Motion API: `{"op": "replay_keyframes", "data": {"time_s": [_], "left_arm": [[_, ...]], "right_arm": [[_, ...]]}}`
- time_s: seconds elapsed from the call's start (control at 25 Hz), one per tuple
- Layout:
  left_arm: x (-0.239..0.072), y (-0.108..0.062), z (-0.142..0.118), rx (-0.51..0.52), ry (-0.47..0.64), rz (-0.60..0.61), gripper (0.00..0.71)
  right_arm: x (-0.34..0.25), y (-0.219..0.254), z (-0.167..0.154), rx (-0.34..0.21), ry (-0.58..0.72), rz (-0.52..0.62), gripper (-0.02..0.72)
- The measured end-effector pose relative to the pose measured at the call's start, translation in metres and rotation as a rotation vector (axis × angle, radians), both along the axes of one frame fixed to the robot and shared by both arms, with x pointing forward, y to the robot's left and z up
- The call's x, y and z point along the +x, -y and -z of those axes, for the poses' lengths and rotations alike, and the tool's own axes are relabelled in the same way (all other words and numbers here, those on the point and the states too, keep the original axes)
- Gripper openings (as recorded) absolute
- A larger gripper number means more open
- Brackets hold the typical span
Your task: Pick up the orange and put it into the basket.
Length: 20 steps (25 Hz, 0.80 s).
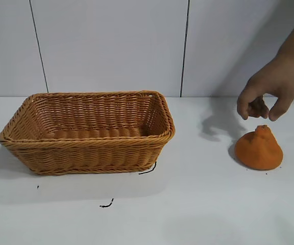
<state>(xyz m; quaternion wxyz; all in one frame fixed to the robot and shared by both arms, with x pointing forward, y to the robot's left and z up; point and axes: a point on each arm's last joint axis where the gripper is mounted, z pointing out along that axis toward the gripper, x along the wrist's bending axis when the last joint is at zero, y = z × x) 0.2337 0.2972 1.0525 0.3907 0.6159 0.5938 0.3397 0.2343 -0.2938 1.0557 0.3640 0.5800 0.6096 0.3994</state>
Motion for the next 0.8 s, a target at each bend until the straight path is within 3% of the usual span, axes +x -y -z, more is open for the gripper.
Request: {"op": "replay_keyframes", "data": {"time_s": [0.56,0.8], "left_arm": [[0.000,0.000,0.000,0.000,0.000,0.000,0.639],[0.000,0.000,0.000,0.000,0.000,0.000,0.639]], "right_arm": [[0.001,0.000,0.000,-0.003,-0.003,0.002,0.695],[0.032,0.000,-0.014,0.014,-0.176,0.016,0.695]]}}
